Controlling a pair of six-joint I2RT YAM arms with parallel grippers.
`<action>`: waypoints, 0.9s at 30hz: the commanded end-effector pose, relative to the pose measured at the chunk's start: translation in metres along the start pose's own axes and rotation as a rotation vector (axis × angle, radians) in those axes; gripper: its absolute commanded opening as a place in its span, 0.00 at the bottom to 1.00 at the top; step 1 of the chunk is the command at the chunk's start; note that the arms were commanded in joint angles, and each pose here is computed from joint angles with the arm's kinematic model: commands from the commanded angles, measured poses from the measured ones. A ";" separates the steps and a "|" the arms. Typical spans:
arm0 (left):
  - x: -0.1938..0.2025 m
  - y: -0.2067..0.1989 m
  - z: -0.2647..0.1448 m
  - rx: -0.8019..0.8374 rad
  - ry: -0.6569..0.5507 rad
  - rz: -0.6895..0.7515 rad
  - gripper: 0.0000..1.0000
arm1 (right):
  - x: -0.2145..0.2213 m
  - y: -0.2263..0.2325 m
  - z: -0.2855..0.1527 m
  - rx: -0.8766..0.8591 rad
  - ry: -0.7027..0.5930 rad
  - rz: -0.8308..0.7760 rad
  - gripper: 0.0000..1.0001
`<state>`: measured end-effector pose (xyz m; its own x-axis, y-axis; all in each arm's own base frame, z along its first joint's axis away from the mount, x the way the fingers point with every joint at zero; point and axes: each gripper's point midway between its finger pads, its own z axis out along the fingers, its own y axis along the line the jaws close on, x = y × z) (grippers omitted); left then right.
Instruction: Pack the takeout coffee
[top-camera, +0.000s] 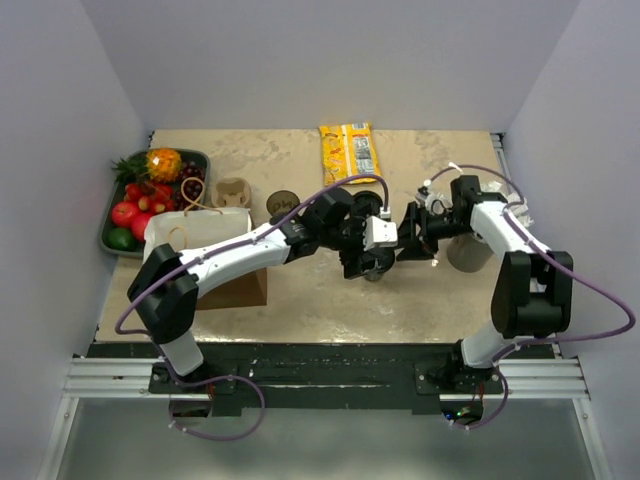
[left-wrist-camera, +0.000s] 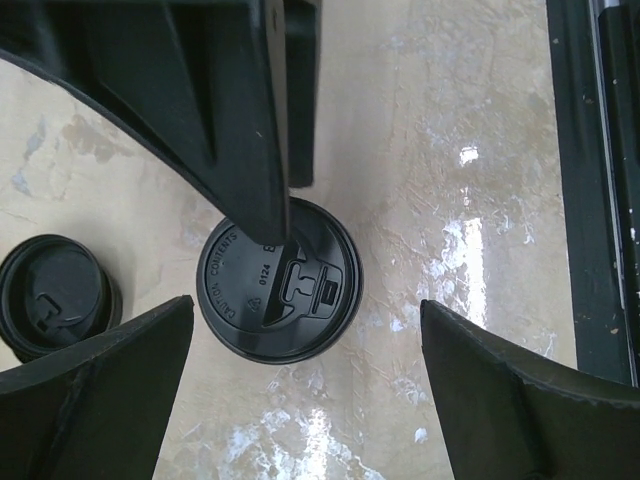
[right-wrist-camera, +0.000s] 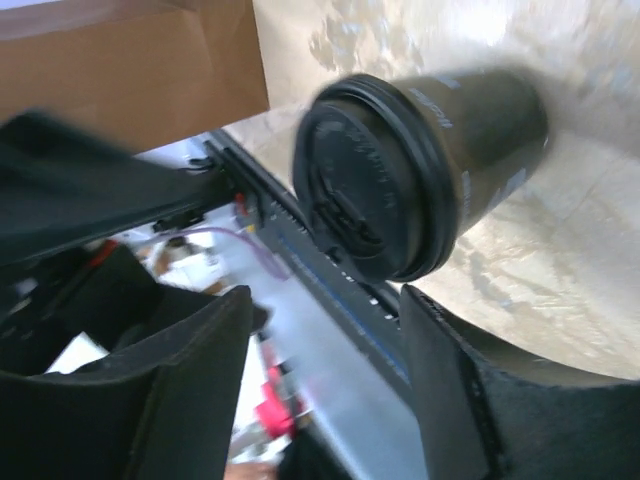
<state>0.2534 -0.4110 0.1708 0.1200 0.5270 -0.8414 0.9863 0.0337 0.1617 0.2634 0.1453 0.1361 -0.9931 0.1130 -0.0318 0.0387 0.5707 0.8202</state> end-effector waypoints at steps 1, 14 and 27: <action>-0.006 0.004 0.010 0.015 -0.005 0.009 0.99 | -0.014 0.030 -0.029 0.045 -0.100 -0.217 0.68; -0.004 0.024 0.028 0.043 -0.011 0.015 0.99 | -0.022 0.088 -0.078 0.073 -0.325 -0.572 0.89; 0.009 0.014 0.035 0.193 0.014 -0.051 0.99 | -0.028 0.172 -0.132 -0.020 -0.671 -0.846 0.95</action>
<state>0.2781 -0.4462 0.1798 0.1416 0.4604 -0.8763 0.9896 -0.0898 0.1127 0.2879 0.1183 0.3041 -0.5635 0.0755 -0.8226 -0.5342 0.7263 0.4326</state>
